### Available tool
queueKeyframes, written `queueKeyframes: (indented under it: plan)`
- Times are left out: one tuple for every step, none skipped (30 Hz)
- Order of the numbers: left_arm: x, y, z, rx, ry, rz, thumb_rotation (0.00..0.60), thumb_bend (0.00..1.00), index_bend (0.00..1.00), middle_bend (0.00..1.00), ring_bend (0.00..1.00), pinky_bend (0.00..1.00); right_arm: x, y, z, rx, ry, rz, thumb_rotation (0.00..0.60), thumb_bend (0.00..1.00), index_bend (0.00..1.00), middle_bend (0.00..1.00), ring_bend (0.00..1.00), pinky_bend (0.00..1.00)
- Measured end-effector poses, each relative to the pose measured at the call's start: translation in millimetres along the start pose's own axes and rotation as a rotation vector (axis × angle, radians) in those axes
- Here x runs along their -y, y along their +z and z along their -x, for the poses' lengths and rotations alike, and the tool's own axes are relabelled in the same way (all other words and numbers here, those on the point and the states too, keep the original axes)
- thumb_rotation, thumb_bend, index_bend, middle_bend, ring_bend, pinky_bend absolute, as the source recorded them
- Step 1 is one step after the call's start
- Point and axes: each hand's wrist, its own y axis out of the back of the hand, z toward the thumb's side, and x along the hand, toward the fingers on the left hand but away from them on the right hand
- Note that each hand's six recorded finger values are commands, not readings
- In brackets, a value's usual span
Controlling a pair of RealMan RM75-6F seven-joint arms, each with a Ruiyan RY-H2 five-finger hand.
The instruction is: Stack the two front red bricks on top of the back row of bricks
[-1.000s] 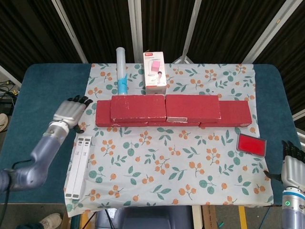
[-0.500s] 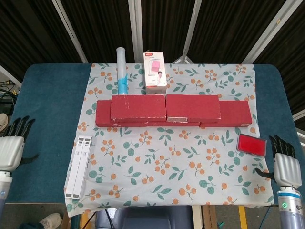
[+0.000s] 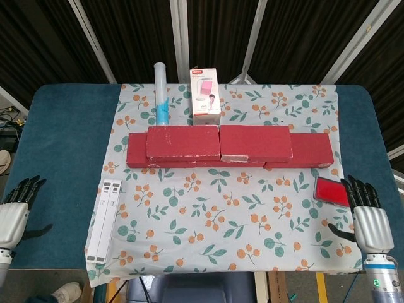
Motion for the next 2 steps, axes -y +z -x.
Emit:
queueKeyframes:
  plan:
    - [0.0, -0.3, 1.3, 0.000, 0.000, -0.001, 0.600, 0.00, 0.10, 0.04, 0.00, 0.14, 0.2, 1.2, -1.5, -0.003, 0.001, 0.000, 0.600, 0.07, 0.00, 0.03, 0.00, 0.00]
    - [-0.2, -0.5, 2.4, 0.001, 0.000, -0.003, 0.600, 0.00, 0.10, 0.04, 0.00, 0.14, 0.5, 1.7, -2.1, -0.004, 0.002, -0.002, 0.600, 0.07, 0.00, 0.03, 0.00, 0.00]
